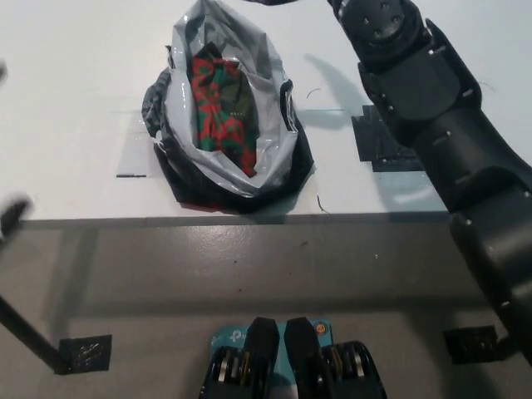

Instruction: The robot uses its right hand to pick up a bag of coffee beans and puts it in the black plastic bag, then the robot grabs the top of the bag and lifts it.

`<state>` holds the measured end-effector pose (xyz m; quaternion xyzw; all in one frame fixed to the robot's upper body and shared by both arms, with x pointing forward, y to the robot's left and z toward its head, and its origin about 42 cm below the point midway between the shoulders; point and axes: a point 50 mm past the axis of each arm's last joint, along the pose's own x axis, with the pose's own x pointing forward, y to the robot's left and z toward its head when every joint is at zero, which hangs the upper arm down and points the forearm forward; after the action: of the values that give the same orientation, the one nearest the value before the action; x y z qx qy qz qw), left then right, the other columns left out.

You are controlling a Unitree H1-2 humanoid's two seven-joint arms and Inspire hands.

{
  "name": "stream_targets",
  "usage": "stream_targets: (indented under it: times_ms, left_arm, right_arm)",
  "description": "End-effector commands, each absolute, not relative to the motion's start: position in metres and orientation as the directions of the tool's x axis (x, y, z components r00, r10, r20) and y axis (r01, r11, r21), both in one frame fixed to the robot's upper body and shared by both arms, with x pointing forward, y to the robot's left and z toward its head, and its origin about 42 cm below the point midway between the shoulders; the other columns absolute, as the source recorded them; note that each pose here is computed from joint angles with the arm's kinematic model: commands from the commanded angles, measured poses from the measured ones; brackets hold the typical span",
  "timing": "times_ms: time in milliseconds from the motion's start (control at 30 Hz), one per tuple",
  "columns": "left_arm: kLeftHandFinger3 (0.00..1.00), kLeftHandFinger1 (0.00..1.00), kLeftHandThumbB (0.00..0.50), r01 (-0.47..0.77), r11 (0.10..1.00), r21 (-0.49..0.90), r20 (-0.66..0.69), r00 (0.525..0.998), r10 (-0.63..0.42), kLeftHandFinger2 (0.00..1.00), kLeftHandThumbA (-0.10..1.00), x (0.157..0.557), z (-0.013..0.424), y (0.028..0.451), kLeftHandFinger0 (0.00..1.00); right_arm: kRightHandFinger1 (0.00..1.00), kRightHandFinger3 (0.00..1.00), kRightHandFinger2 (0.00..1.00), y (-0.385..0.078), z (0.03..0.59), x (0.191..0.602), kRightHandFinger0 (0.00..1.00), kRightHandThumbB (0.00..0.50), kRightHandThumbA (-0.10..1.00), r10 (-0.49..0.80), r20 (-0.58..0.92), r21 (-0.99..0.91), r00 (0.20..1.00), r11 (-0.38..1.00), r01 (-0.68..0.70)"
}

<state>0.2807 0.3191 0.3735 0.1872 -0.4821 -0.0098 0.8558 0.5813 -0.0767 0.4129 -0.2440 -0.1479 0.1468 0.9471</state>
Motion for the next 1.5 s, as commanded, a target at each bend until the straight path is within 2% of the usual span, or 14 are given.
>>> stream_targets:
  times_ms: [0, 233, 333, 400, 500, 533, 567, 633, 700, 800, 833, 1067, 1233, 1467]
  left_arm:
    - [1.0, 1.0, 0.378, -0.331, 0.855, 0.399, 0.807, 0.569, -0.156, 1.0, 0.93, 0.332, 0.492, 0.297, 1.0]
    - [1.0, 1.0, 0.372, -0.287, 0.801, 0.525, 0.688, 0.697, -0.201, 1.0, 0.89, 0.41, 0.494, 0.27, 1.0]
    - [1.0, 1.0, 0.405, -0.272, 0.686, 0.675, 0.554, 0.8, -0.228, 1.0, 0.92, 0.454, 0.47, 0.239, 1.0]
    - [1.0, 1.0, 0.392, -0.246, 0.66, 0.71, 0.503, 0.833, -0.23, 1.0, 0.88, 0.466, 0.462, 0.227, 1.0]
    - [1.0, 1.0, 0.386, -0.222, 0.611, 0.76, 0.436, 0.871, -0.226, 1.0, 0.83, 0.492, 0.439, 0.208, 1.0]
    - [1.0, 1.0, 0.379, -0.208, 0.593, 0.778, 0.407, 0.886, -0.224, 1.0, 0.86, 0.5, 0.432, 0.203, 1.0]
    - [1.0, 1.0, 0.401, -0.193, 0.569, 0.799, 0.373, 0.902, -0.218, 1.0, 0.96, 0.506, 0.424, 0.198, 1.0]
    - [1.0, 1.0, 0.424, -0.176, 0.55, 0.817, 0.333, 0.921, -0.201, 1.0, 0.97, 0.515, 0.415, 0.191, 1.0]
    - [1.0, 1.0, 0.435, -0.139, 0.595, 0.791, 0.288, 0.944, -0.163, 1.0, 0.91, 0.525, 0.408, 0.182, 1.0]
    - [1.0, 1.0, 0.406, -0.121, 0.631, 0.766, 0.272, 0.951, -0.148, 1.0, 0.78, 0.53, 0.406, 0.179, 1.0]
    - [1.0, 1.0, 0.37, -0.128, 0.65, 0.749, 0.27, 0.955, -0.124, 1.0, 0.71, 0.535, 0.406, 0.182, 1.0]
    - [1.0, 1.0, 0.38, -0.222, 0.591, 0.775, 0.307, 0.951, -0.045, 1.0, 0.75, 0.545, 0.398, 0.199, 1.0]
    - [1.0, 1.0, 0.358, -0.277, 0.551, 0.787, 0.342, 0.94, -0.017, 1.0, 0.69, 0.546, 0.401, 0.21, 1.0]
    - [1.0, 1.0, 0.368, -0.406, 0.445, 0.799, 0.46, 0.888, -0.016, 1.0, 0.8, 0.543, 0.427, 0.228, 1.0]
  right_arm:
    - [1.0, 1.0, 1.0, -0.097, 0.483, 0.565, 1.0, 0.401, 0.94, 0.375, 0.348, -0.603, 0.859, 0.791, -0.101]
    - [1.0, 1.0, 1.0, -0.097, 0.469, 0.565, 1.0, 0.41, 0.94, 0.376, 0.316, -0.61, 0.871, 0.784, -0.117]
    - [1.0, 1.0, 1.0, -0.093, 0.457, 0.567, 1.0, 0.428, 0.98, 0.363, 0.269, -0.622, 0.892, 0.772, -0.127]
    - [1.0, 1.0, 1.0, -0.092, 0.451, 0.567, 1.0, 0.433, 1.0, 0.361, 0.265, -0.629, 0.894, 0.767, -0.123]
    - [1.0, 1.0, 1.0, -0.091, 0.437, 0.567, 1.0, 0.372, 0.96, 0.375, 0.258, -0.607, 0.89, 0.78, -0.152]
    - [1.0, 1.0, 1.0, -0.09, 0.433, 0.567, 1.0, 0.353, 0.95, 0.38, 0.262, -0.6, 0.887, 0.784, -0.159]
    - [1.0, 1.0, 1.0, -0.09, 0.429, 0.567, 1.0, 0.332, 0.94, 0.384, 0.264, -0.596, 0.885, 0.786, -0.163]
    - [1.0, 1.0, 1.0, -0.09, 0.422, 0.568, 1.0, 0.325, 0.94, 0.379, 0.259, -0.582, 0.888, 0.795, -0.17]
    - [1.0, 1.0, 1.0, -0.095, 0.41, 0.573, 1.0, 0.333, 0.98, 0.342, 0.208, -0.551, 0.917, 0.815, -0.179]
    - [1.0, 1.0, 1.0, -0.101, 0.405, 0.575, 1.0, 0.33, 1.0, 0.317, 0.184, -0.543, 0.93, 0.822, -0.173]
    - [1.0, 1.0, 1.0, -0.107, 0.402, 0.578, 1.0, 0.321, 1.0, 0.288, 0.178, -0.535, 0.941, 0.831, -0.153]
    - [1.0, 1.0, 1.0, -0.116, 0.397, 0.58, 1.0, 0.316, 1.0, 0.263, 0.168, -0.54, 0.95, 0.831, -0.135]
    - [1.0, 1.0, 1.0, -0.114, 0.392, 0.581, 1.0, 0.34, 1.0, 0.262, 0.159, -0.523, 0.952, 0.84, -0.144]
    - [1.0, 1.0, 1.0, -0.109, 0.396, 0.581, 1.0, 0.355, 1.0, 0.264, 0.155, -0.52, 0.952, 0.841, -0.149]
